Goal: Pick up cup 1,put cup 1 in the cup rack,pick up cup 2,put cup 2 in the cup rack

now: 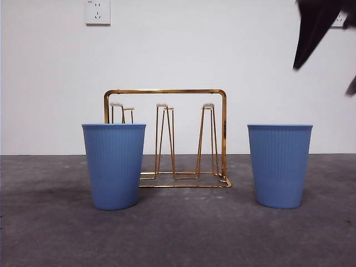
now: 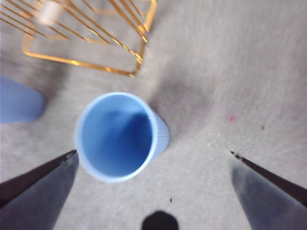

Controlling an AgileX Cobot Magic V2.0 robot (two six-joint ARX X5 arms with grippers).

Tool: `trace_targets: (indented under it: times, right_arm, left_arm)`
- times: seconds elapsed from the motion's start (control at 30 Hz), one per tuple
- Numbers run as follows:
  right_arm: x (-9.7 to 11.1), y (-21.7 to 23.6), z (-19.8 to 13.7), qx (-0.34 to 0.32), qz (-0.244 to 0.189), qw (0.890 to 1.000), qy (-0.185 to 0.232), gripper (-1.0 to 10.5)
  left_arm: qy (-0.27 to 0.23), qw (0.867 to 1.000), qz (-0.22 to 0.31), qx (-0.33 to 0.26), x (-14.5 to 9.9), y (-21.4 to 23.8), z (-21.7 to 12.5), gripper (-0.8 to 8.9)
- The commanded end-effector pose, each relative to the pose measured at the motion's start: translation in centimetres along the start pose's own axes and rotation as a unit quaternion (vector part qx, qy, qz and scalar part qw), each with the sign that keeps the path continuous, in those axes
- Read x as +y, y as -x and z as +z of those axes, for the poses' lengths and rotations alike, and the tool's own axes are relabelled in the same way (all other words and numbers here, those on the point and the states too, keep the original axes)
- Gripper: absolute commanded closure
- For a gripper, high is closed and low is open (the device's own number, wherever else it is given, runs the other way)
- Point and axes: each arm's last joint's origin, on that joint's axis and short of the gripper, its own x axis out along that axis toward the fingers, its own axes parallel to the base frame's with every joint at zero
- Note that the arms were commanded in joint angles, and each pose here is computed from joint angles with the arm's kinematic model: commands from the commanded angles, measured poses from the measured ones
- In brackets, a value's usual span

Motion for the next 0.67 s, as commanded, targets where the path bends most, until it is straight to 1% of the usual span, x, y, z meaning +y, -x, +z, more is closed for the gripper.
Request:
trace_targets:
  times: [0.03, 0.1, 0.2, 0.33, 0.4, 0.5, 0.53, 0.63, 0.67]
  right_arm:
    - [-0.5, -1.6, 0.4, 0.017, 0.001, 1.000, -0.009, 4.1]
    - [-0.4, -2.7, 0.6, 0.029, 0.001, 1.000, -0.007, 4.1]
    - [-0.3, -4.2, 0.8, 0.049, -0.011, 0.999, -0.001, 4.1]
    - [0.5, -6.1, 1.0, 0.067, -0.026, 0.997, 0.020, 4.1]
    - [0.8, -7.0, 1.1, 0.070, -0.042, 0.996, 0.021, 4.1]
    - [1.2, -8.1, 1.1, 0.080, -0.051, 0.995, 0.027, 4.2]
    - [1.3, -8.5, 1.1, 0.085, -0.052, 0.995, 0.028, 4.3]
    - [1.3, -9.5, 1.0, 0.097, -0.058, 0.993, 0.027, 5.9]
    - [1.3, -9.7, 1.0, 0.101, -0.059, 0.993, 0.026, 6.2]
  left_arm:
    - [0.002, 1.000, -0.011, -0.005, 0.0, -0.3, 0.4, 0.91]
    - [-0.001, 1.000, -0.016, -0.005, 0.1, -0.7, 0.5, 0.91]
    - [0.002, 1.000, -0.022, -0.002, 0.4, -1.2, 0.7, 0.91]
    - [0.005, 0.999, -0.031, 0.006, 0.7, -1.9, 0.8, 0.91]
    - [0.007, 0.999, -0.036, 0.010, 0.8, -2.2, 0.8, 0.91]
    - [0.010, 0.999, -0.041, 0.017, 0.9, -2.6, 0.8, 0.91]
    - [0.010, 0.999, -0.042, 0.018, 0.8, -2.7, 0.8, 0.91]
    - [0.005, 0.999, -0.045, 0.018, 0.7, -2.8, 0.8, 0.91]
    - [0.003, 0.999, -0.047, 0.017, 0.6, -2.9, 0.8, 0.92]
